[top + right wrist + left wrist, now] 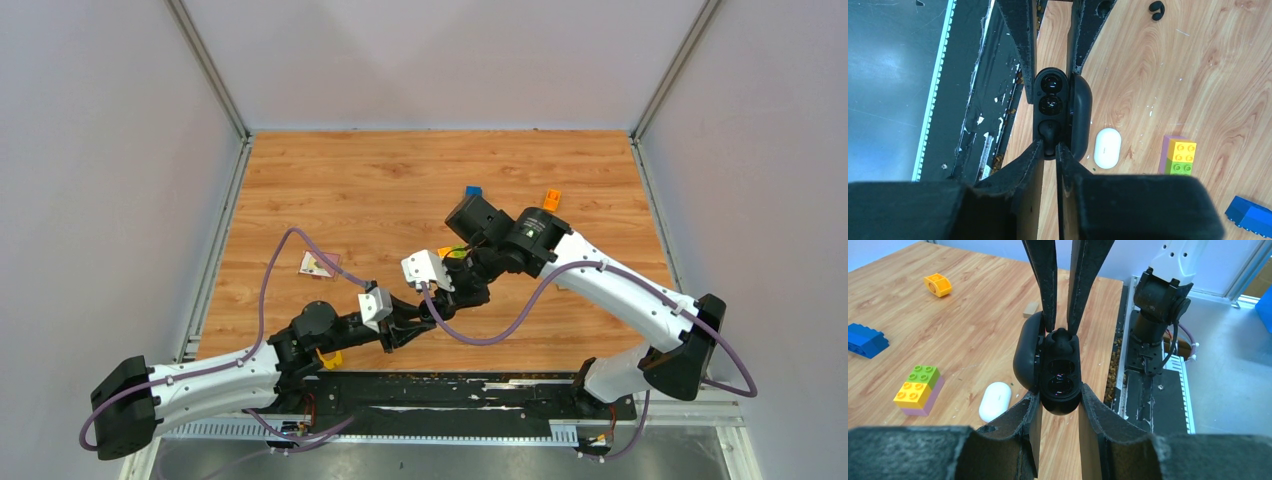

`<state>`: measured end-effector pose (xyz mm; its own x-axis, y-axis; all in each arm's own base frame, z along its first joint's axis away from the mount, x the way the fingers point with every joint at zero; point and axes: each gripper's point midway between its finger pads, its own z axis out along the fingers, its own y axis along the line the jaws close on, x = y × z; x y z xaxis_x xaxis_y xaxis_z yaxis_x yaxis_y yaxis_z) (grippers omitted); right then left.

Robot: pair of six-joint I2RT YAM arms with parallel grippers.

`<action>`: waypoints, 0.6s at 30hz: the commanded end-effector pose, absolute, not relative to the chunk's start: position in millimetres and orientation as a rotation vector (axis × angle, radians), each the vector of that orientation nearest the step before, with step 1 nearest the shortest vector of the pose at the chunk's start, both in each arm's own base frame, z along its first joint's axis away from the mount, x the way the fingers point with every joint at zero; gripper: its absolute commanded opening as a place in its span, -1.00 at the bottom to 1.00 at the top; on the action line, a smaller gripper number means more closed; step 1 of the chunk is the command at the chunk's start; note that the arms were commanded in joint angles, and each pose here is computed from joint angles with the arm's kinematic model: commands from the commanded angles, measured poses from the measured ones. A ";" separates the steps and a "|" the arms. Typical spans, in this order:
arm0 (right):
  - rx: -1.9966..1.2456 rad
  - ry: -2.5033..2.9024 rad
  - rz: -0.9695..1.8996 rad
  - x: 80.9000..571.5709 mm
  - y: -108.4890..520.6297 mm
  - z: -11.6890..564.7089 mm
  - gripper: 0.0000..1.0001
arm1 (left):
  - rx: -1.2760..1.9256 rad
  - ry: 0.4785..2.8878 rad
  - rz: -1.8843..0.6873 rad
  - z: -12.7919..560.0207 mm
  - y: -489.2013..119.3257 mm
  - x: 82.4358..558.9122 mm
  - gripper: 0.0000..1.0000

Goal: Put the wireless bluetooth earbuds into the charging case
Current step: Place the earbud in the charging case, then pick up the earbud from the center of the board.

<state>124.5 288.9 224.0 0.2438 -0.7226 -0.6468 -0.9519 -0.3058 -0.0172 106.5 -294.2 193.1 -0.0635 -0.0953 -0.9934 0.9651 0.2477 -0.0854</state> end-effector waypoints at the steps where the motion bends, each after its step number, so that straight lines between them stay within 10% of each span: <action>1: -2.102 1.465 0.766 122.8 292.5 244.2 -0.63 | 0.913 1.229 -1.113 215.0 -295.9 105.7 -1.00; 18: -1.610 1.668 0.926 185.6 234.7 300.6 -0.53 | 0.874 1.269 -1.116 248.2 -281.8 102.5 -1.00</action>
<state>155.0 235.3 296.9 0.1187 -0.6470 -0.7532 -0.9929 -0.0855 -0.0830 103.1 -287.9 198.2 -0.0813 -0.0807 -0.9934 0.9623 0.2533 -0.0993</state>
